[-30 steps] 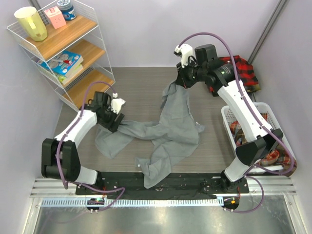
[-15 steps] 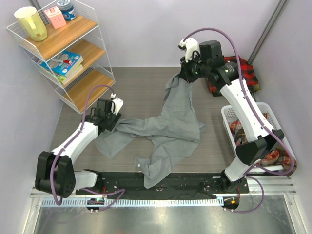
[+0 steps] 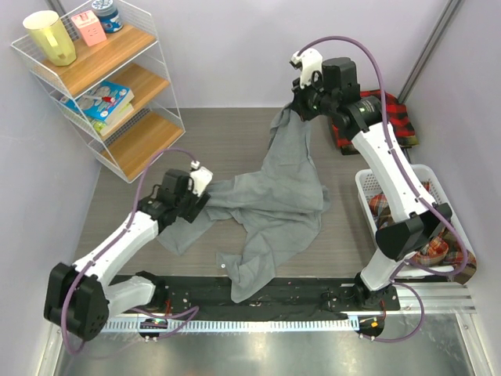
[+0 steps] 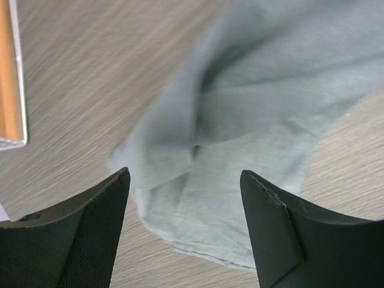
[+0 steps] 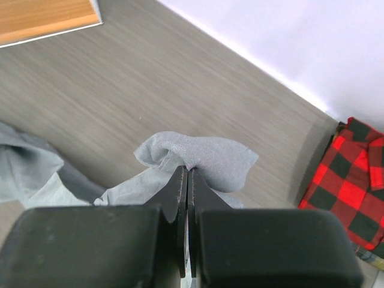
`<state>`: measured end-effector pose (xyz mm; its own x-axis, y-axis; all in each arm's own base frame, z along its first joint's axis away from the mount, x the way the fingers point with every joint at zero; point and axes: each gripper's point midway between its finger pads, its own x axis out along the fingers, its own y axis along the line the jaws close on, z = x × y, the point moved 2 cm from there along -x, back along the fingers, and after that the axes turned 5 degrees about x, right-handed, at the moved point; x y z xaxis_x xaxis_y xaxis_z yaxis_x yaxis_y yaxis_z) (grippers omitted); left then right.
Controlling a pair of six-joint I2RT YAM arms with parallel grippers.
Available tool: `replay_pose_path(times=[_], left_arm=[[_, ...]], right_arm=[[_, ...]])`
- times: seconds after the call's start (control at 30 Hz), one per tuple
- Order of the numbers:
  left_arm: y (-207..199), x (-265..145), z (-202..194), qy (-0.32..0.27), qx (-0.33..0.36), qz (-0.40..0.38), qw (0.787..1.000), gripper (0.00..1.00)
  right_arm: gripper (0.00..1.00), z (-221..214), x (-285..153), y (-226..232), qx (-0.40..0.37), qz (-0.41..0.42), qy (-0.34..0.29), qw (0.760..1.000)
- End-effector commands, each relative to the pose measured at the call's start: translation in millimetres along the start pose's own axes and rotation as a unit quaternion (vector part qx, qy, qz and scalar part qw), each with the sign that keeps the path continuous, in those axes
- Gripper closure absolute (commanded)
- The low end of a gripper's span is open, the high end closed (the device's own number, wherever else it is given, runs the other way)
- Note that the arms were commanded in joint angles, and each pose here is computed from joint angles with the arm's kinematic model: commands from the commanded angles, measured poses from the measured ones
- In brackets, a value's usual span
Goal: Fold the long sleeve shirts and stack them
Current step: Flatten the shirt out
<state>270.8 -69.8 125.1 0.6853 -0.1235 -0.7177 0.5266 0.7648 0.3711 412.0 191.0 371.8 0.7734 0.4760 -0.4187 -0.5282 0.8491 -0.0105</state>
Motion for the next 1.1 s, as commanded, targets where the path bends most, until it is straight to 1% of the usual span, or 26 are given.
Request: replay_pose_path(times=[0.0, 0.07, 0.1, 0.13, 0.23, 0.37, 0.57, 0.67, 0.7, 0.73, 0.77, 0.8, 0.87, 0.9, 0.97, 1.03, 1.07], left_arm=[[-0.5, 12.7, 5.1, 0.018, 0.021, 0.064, 0.998, 0.25], [3.7, 24.1, 4.6, 0.037, 0.032, 0.091, 0.995, 0.27], [8.8, 27.5, 14.2, 0.026, 0.034, 0.110, 0.993, 0.27], [17.5, 31.6, 10.3, 0.046, 0.043, 0.143, 0.988, 0.28], [35.2, 33.5, 15.1, 0.047, 0.054, 0.203, 0.977, 0.34], [49.3, 26.6, 12.7, 0.045, 0.063, 0.235, 0.969, 0.43], [69.8, 16.0, 7.6, 0.045, 0.055, 0.256, 0.964, 0.51], [72.8, 19.9, 6.2, 0.045, 0.044, 0.232, 0.971, 0.60], [70.9, 24.3, 4.4, 0.049, 0.045, 0.215, 0.974, 0.65], [71.3, 26.9, 2.0, 0.055, 0.042, 0.203, 0.977, 0.74], [75.6, 28.7, -4.2, 0.066, 0.034, 0.199, 0.977, 0.77], [72.3, 36.5, -2.7, 0.064, 0.030, 0.167, 0.983, 0.78], [77.9, 40.5, -8.3, 0.073, 0.018, 0.152, 0.985, 0.80], [73.8, 44.1, -6.4, 0.070, 0.018, 0.122, 0.990, 0.81], [72.4, 50.4, -9.5, 0.078, 0.015, 0.104, 0.991, 0.84], [68.3, 54.3, -6.0, 0.067, 0.015, 0.067, 0.995, 0.85], [68.1, 55.8, -4.0, 0.063, 0.016, 0.062, 0.996, 0.85]], right_arm=[[0.99, 44.5, -3.4, -14.3, -0.004, -0.037, -0.075, 0.996], [0.99, 49.3, -3.3, -16.4, -0.005, -0.041, -0.083, 0.996], [0.99, 52.3, -3.3, -17.4, -0.005, -0.044, -0.087, 0.995], [0.99, 54.0, -4.3, -17.6, -0.005, -0.045, -0.090, 0.995], [0.99, 54.5, -6.1, -22.0, -0.009, -0.055, -0.092, 0.994], [0.99, 49.0, -6.2, -29.2, -0.007, -0.065, -0.086, 0.994], [0.99, 41.6, -3.4, -34.3, -0.003, -0.065, -0.080, 0.995], [0.99, 42.6, -2.5, -33.0, 0.001, -0.060, -0.083, 0.995], [0.99, 42.4, -2.2, -33.3, 0.001, -0.059, -0.083, 0.995], [0.99, 41.7, -1.2, -31.1, 0.002, -0.053, -0.082, 0.995], [0.99, 41.5, -0.8, -31.1, 0.002, -0.052, -0.082, 0.995], [0.99, 42.1, -1.3, -29.6, 0.002, -0.049, -0.083, 0.995], [0.99, 40.4, -0.6, -28.6, 0.002, -0.046, -0.081, 0.996], [0.99, 40.4, -1.7, -27.7, 0.002, -0.043, -0.082, 0.996], [0.99, 37.7, -1.0, -25.7, 0.001, -0.037, -0.079, 0.996], [0.99, 39.3, -2.4, -25.1, 0.000, -0.036, -0.082, 0.996], [0.99, 38.1, -2.0, -24.3, 0.000, -0.033, -0.081, 0.996]])
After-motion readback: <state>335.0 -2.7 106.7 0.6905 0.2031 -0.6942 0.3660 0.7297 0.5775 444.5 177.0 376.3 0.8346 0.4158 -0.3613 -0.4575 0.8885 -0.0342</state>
